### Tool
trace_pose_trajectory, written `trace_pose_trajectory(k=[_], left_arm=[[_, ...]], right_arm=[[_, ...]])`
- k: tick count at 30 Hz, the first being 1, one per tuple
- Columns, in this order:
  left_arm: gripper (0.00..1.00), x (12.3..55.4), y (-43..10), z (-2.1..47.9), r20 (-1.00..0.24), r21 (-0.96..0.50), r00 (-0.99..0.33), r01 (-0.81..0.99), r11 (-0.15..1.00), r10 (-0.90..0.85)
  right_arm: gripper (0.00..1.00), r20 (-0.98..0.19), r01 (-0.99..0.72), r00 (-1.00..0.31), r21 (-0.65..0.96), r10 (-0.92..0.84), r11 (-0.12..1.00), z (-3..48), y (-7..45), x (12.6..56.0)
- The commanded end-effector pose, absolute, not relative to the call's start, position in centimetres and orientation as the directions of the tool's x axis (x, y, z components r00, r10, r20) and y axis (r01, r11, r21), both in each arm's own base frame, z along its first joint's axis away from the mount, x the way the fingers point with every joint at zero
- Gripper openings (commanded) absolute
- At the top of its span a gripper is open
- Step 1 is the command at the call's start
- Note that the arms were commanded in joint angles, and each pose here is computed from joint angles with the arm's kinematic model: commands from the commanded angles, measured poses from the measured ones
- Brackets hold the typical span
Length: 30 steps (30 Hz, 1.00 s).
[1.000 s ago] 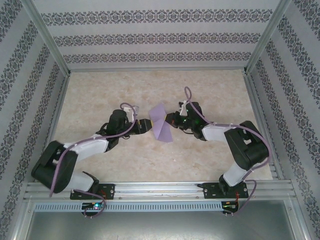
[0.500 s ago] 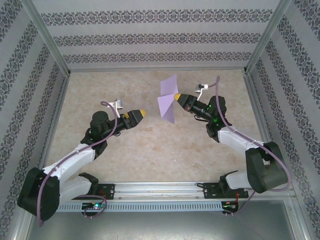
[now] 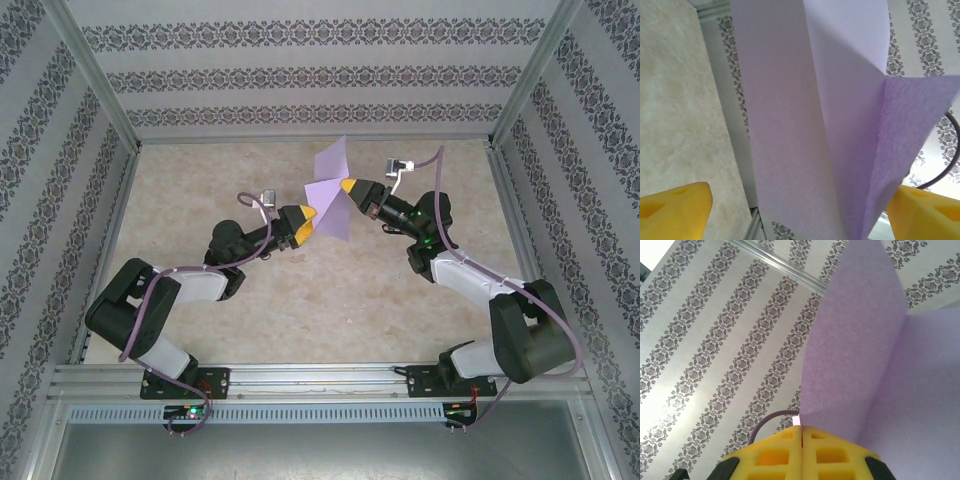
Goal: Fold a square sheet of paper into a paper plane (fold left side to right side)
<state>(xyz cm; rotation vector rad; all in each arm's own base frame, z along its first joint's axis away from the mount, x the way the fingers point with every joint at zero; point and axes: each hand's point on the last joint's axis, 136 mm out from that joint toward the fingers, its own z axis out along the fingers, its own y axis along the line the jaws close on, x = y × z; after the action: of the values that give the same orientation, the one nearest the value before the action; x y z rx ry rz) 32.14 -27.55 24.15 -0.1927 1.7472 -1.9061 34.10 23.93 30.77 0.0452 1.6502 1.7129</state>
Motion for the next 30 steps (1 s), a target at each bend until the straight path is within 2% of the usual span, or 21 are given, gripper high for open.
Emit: trace_pose_trajectory(k=[1, 27, 30], left_arm=[[0.88, 31.1, -28.0, 28.5, -0.310, -0.906, -0.828, 0.407, -0.119, -0.468], [0.35, 32.1, -28.5, 26.8, -0.278, -0.925, -0.837, 0.366, -0.103, -0.472], [0.29, 32.1, -28.5, 26.6, -0.275, -0.927, -0.838, 0.361, -0.101, -0.471]], right_arm=[[0.00, -0.478, -0.517, -0.702, 0.852, 0.528, 0.084, 32.0, 24.3, 34.2], [0.00, -0.445, -0.452, -0.721, 0.883, 0.531, 0.126, 28.5, 24.3, 34.2], [0.04, -0.446, -0.452, -0.719, 0.883, 0.533, 0.128, 28.4, 24.2, 34.1]])
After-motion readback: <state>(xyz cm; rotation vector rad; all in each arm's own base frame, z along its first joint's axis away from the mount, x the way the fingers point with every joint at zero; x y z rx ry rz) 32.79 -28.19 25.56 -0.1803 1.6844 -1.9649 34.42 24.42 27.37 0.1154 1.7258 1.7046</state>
